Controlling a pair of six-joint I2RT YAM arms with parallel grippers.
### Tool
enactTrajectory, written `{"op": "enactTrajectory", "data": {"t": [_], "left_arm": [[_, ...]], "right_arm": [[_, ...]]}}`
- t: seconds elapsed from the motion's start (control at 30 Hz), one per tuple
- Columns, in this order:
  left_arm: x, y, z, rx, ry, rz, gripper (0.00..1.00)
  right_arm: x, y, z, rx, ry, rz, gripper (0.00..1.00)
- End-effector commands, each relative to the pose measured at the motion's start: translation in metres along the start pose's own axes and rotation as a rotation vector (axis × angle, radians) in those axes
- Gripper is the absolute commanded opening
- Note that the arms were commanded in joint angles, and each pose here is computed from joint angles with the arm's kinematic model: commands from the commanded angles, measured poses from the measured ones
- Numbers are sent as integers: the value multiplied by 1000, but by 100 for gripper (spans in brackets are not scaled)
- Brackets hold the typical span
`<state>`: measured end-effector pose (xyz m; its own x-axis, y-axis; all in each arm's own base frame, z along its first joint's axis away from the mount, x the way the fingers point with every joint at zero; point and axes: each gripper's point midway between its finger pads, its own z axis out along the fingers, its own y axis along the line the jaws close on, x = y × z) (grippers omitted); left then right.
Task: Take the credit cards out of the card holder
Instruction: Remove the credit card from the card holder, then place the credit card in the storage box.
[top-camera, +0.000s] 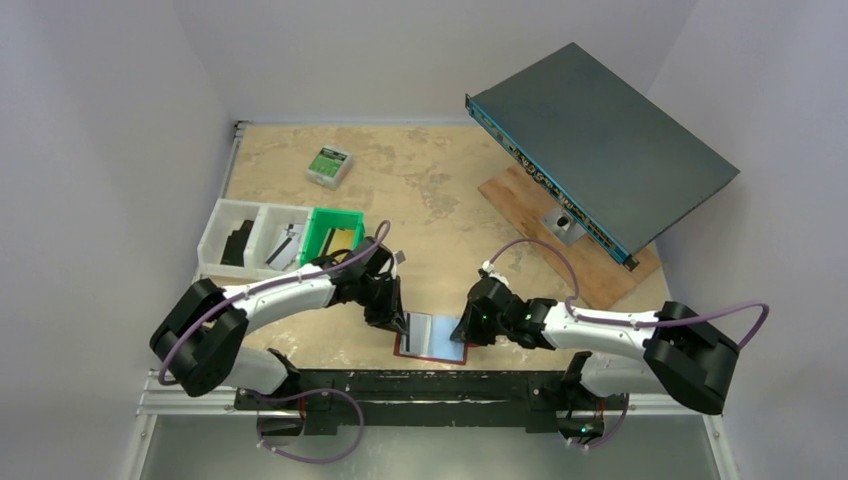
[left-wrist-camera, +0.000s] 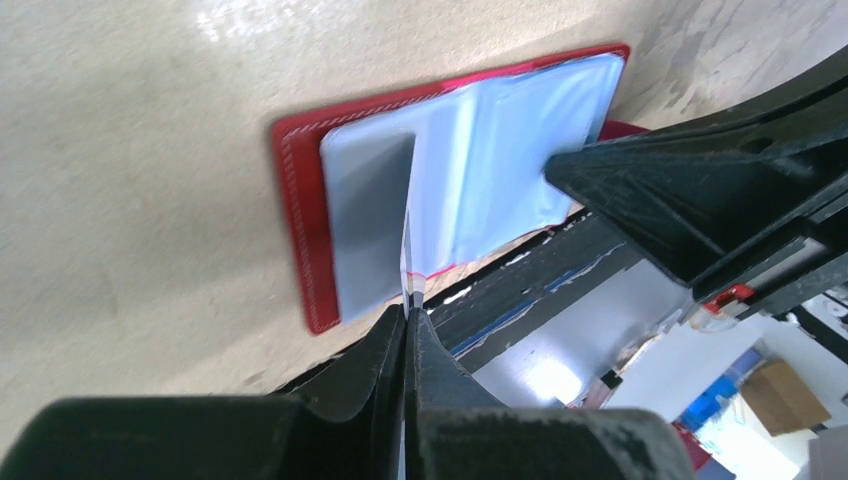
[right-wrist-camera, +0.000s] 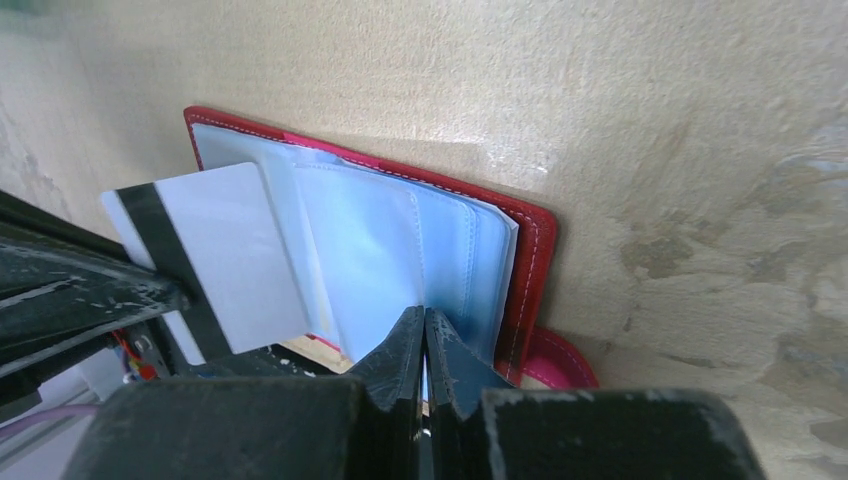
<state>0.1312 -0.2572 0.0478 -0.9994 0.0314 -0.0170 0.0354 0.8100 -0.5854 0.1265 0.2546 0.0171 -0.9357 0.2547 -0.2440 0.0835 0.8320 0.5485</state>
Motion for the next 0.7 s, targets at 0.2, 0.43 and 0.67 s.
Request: {"op": "enactTrajectory", "data": {"t": [0.2, 0.43, 0.67], "left_arm": [[-14, -14, -50, -23, -121, 108, 0], [-27, -13, -87, -101, -217, 130, 0], [-72, 23, -177, -460, -484, 109, 0]], "right_arm": [[-25, 20, -26, -5, -87, -62, 41], [-46, 56, -53, -88, -151, -84, 84], [-59, 76, -58, -117, -186, -138, 99]]}}
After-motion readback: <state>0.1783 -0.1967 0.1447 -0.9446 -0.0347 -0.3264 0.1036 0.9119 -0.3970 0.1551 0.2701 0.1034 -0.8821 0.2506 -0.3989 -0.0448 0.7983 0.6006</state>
